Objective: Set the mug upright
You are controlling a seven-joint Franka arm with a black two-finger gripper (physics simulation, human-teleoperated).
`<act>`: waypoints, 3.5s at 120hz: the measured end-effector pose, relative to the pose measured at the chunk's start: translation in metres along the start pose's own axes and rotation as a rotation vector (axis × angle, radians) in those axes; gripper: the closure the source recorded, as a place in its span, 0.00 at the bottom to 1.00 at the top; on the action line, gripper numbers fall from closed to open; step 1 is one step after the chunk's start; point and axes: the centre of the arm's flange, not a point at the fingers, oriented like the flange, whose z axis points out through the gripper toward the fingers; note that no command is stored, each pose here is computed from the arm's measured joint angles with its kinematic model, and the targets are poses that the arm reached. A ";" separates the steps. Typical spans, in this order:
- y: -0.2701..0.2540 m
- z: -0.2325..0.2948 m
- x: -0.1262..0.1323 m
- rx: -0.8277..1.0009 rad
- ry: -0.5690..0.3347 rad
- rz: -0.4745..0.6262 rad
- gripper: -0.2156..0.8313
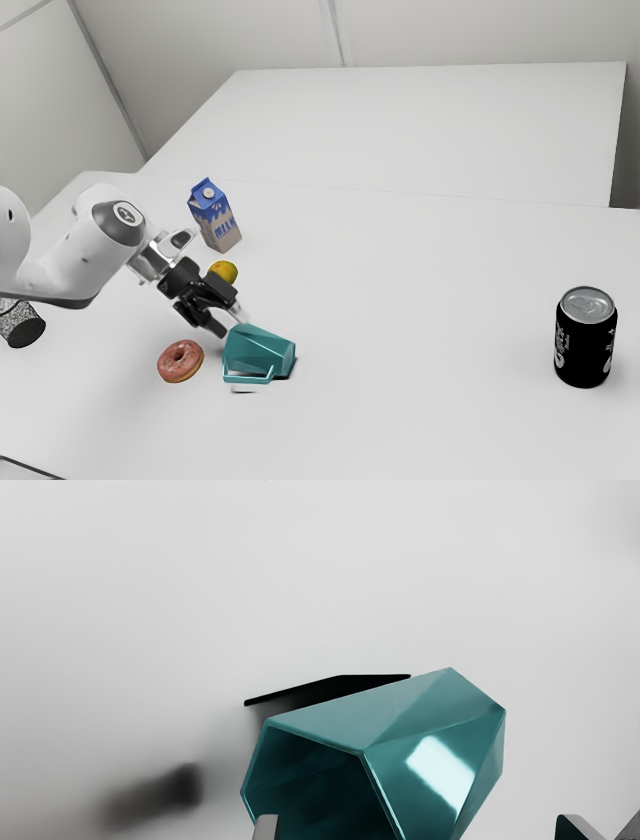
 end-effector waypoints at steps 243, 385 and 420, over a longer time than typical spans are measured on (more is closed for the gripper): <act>0.077 -0.032 0.077 -0.001 0.072 0.430 0.94; 0.106 0.022 0.119 0.704 -0.003 0.749 0.95; 0.104 0.026 0.120 0.704 0.016 0.732 0.78</act>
